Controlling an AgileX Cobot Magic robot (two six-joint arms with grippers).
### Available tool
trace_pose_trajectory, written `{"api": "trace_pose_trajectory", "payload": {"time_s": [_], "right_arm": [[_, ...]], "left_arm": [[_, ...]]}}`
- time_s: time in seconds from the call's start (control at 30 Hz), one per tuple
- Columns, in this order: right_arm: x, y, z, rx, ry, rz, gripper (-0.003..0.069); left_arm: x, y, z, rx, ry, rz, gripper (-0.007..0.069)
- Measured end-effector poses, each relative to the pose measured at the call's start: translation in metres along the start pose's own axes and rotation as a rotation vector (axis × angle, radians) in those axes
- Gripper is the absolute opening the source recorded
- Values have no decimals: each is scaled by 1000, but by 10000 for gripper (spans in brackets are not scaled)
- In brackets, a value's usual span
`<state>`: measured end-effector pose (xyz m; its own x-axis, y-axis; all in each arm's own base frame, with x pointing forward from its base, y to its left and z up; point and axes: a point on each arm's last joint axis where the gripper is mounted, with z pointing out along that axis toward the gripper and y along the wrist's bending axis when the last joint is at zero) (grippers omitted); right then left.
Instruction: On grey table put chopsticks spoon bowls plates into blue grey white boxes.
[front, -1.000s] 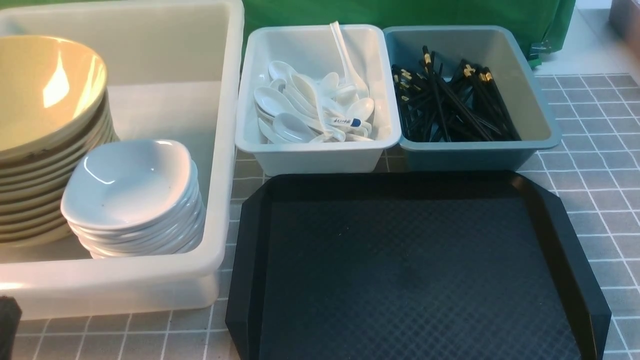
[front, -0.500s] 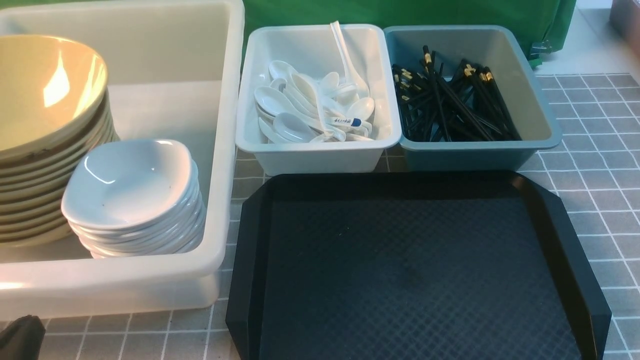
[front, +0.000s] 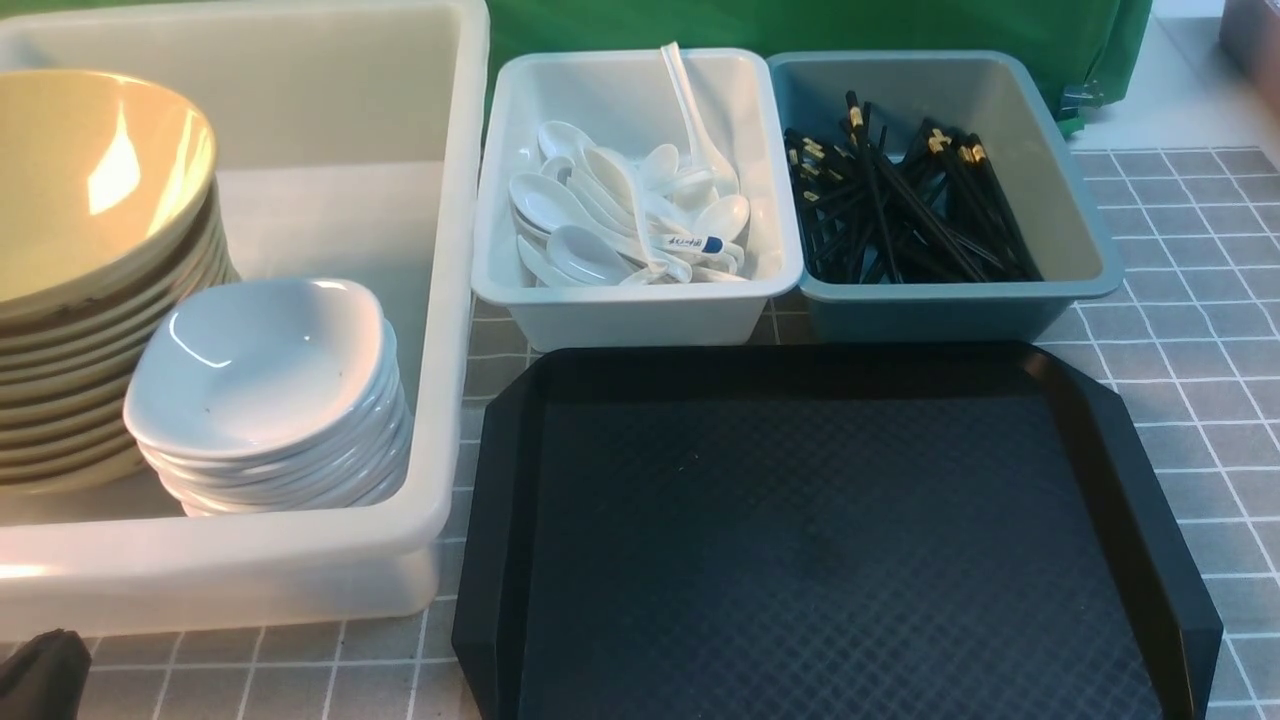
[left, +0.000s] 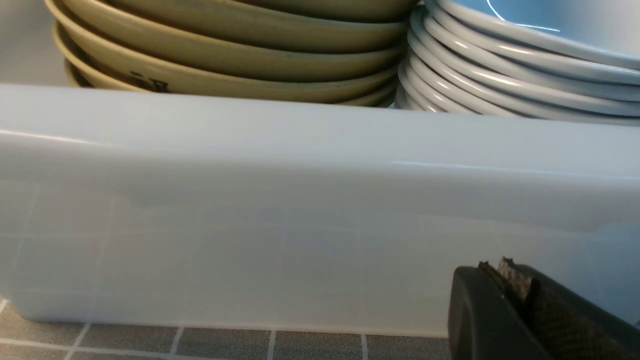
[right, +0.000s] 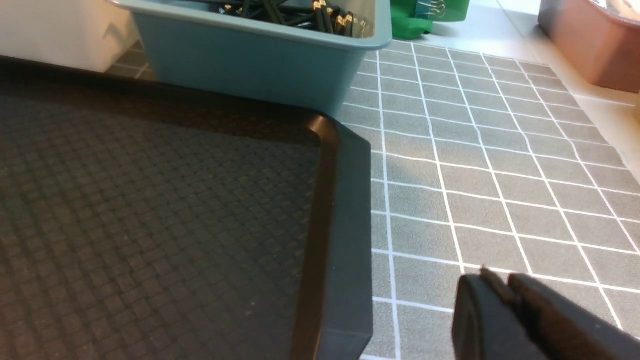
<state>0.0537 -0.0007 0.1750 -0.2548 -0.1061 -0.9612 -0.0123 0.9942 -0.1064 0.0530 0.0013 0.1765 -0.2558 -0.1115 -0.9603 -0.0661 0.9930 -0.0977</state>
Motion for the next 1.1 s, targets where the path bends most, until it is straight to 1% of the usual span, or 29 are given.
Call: {"api": "trace_pose_trajectory", "payload": {"time_s": [1.1], "right_arm": [[0,0,0,0,0,-1,131]], "left_arm": [[0,0,0,0,0,-1,-11]]}}
